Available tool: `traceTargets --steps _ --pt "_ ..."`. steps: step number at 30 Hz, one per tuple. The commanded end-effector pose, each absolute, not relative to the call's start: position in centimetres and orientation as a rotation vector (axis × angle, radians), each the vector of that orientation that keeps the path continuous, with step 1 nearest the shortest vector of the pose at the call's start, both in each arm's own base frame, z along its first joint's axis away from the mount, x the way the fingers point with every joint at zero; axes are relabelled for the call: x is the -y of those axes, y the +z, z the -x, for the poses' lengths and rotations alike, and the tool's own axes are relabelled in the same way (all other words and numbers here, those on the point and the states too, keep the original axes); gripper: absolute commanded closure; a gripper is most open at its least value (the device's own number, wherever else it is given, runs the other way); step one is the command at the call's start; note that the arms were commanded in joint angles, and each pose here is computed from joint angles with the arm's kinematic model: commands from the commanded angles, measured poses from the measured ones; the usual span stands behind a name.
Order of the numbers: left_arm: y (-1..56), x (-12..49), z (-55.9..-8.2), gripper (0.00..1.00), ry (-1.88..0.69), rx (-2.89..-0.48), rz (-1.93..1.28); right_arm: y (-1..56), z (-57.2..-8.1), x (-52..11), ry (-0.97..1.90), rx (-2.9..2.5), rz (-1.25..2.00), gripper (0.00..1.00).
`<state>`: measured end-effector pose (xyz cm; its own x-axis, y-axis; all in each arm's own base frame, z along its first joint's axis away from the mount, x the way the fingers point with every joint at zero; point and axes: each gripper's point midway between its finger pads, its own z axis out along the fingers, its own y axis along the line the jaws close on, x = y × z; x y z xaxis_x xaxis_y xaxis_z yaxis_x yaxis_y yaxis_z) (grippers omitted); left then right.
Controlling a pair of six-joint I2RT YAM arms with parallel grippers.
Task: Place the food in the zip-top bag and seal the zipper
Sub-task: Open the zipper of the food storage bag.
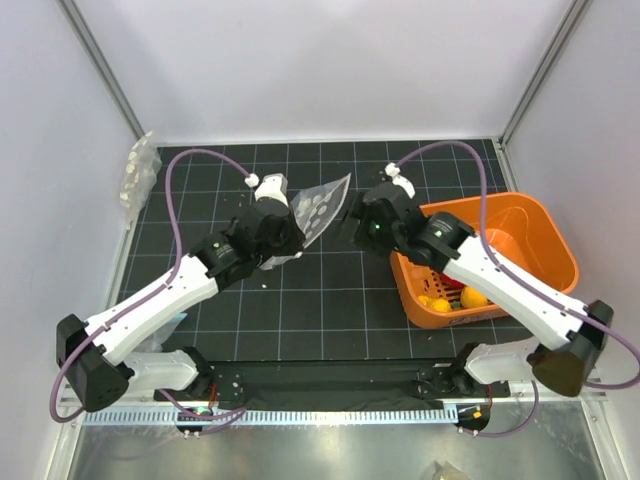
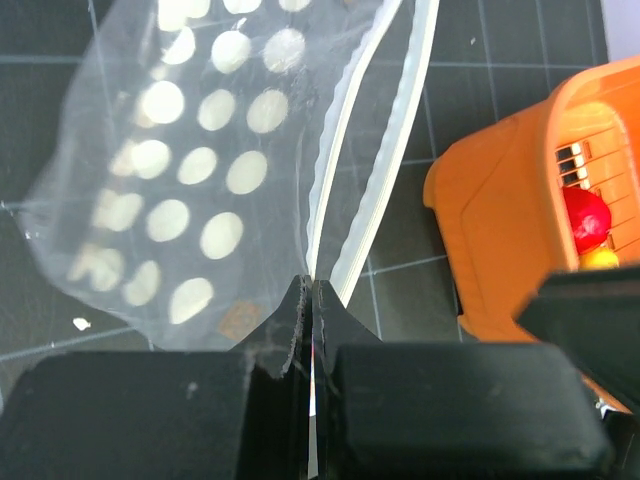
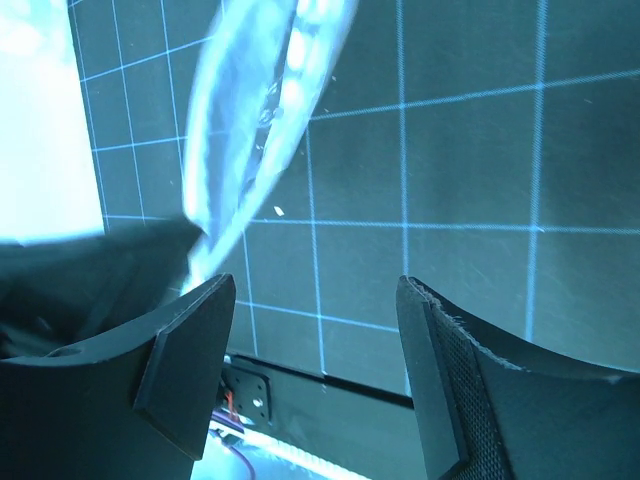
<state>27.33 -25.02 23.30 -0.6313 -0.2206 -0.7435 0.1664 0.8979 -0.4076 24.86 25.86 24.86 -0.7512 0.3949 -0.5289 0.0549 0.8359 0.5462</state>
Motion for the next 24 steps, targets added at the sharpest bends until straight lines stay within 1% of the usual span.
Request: traceTargets --steps 1,5,9,15,24 --pt "24.6 25.0 -27.3 1.00 -0.632 -2.129 0.105 29.3 -27.2 -28.7 0.809 -2.229 -0.338 0.27" --pt "24.8 24.5 -27.1 1.00 -0.631 -2.114 0.121 28.6 -28.5 -29.1 0.758 -2.233 -0.364 0.27" --pt "25.1 24.1 -27.0 1.00 -0.626 -2.100 0.125 27.3 -29.1 -29.2 0.716 -2.256 -0.400 0.30" --pt "25.6 23.7 -26.7 1.00 -0.636 -2.085 0.135 24.8 -29.6 -30.2 0.750 -2.283 -0.443 0.30" --pt "25.7 23.0 -26.2 1.00 -0.631 -2.073 0.137 23.8 -32.0 -31.1 0.741 -2.282 -0.454 0.30"
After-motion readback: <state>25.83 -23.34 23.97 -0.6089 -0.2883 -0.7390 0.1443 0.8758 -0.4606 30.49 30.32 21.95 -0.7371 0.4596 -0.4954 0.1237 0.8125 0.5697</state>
